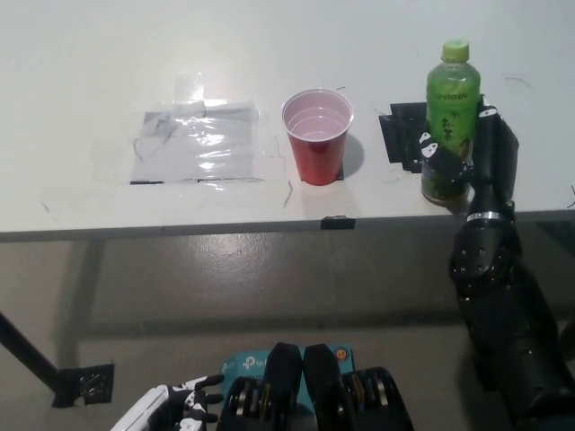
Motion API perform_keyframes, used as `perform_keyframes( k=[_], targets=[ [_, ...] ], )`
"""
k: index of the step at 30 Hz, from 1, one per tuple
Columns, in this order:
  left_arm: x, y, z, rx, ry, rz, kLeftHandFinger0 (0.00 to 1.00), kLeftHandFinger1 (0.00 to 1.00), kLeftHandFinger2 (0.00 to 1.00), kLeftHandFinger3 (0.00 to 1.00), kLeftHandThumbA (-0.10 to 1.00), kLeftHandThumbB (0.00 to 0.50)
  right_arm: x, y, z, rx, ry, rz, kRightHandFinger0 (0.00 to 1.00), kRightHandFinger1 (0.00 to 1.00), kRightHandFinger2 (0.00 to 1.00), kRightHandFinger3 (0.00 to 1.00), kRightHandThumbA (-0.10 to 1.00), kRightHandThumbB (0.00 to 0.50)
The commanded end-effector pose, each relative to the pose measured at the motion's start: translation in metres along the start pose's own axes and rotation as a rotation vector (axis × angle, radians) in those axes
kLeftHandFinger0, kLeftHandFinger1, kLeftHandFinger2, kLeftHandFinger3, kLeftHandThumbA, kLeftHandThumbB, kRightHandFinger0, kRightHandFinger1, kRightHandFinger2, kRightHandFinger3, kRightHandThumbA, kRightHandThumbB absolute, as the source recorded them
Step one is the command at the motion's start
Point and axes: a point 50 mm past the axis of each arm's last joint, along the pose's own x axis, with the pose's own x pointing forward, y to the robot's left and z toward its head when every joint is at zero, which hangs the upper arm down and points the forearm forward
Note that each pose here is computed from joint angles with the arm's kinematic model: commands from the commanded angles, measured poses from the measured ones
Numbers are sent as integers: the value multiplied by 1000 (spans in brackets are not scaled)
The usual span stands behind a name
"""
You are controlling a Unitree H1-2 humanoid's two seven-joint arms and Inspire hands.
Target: The robot uses its right hand to pick up a bottle kept in the middle of the desk and tilt it into a cup kept next to it to pour water out
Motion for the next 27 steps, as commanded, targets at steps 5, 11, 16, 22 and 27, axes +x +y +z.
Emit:
perform_keyframes(
  k=[5, 11, 16, 22, 27],
  targets=[
    [-5, -3, 6, 43, -98, -23, 818, 863, 898, 923, 850, 169, 6, 11, 47, 224, -149, -287, 1000, 1000, 1000, 1000, 673, 39],
    [-7, -2, 6, 52, -99, -12, 812, 857, 895, 910, 866, 177, 3, 18, 41, 146, -136, -270, 1000, 1000, 1000, 1000, 863, 223],
    [-8, 0, 6, 64, -105, -9, 823, 862, 904, 917, 863, 163, -3, 20, 37, 135, -106, -245, 1000, 1000, 1000, 1000, 921, 302],
    [-10, -1, 3, 52, -112, -10, 823, 868, 911, 923, 868, 154, -7, 17, 30, 125, -119, -249, 1000, 1000, 1000, 1000, 798, 297],
    [-11, -1, 4, 48, -110, -2, 819, 858, 895, 922, 863, 140, -5, 10, 22, 72, -93, -247, 1000, 1000, 1000, 1000, 855, 331]
  ],
)
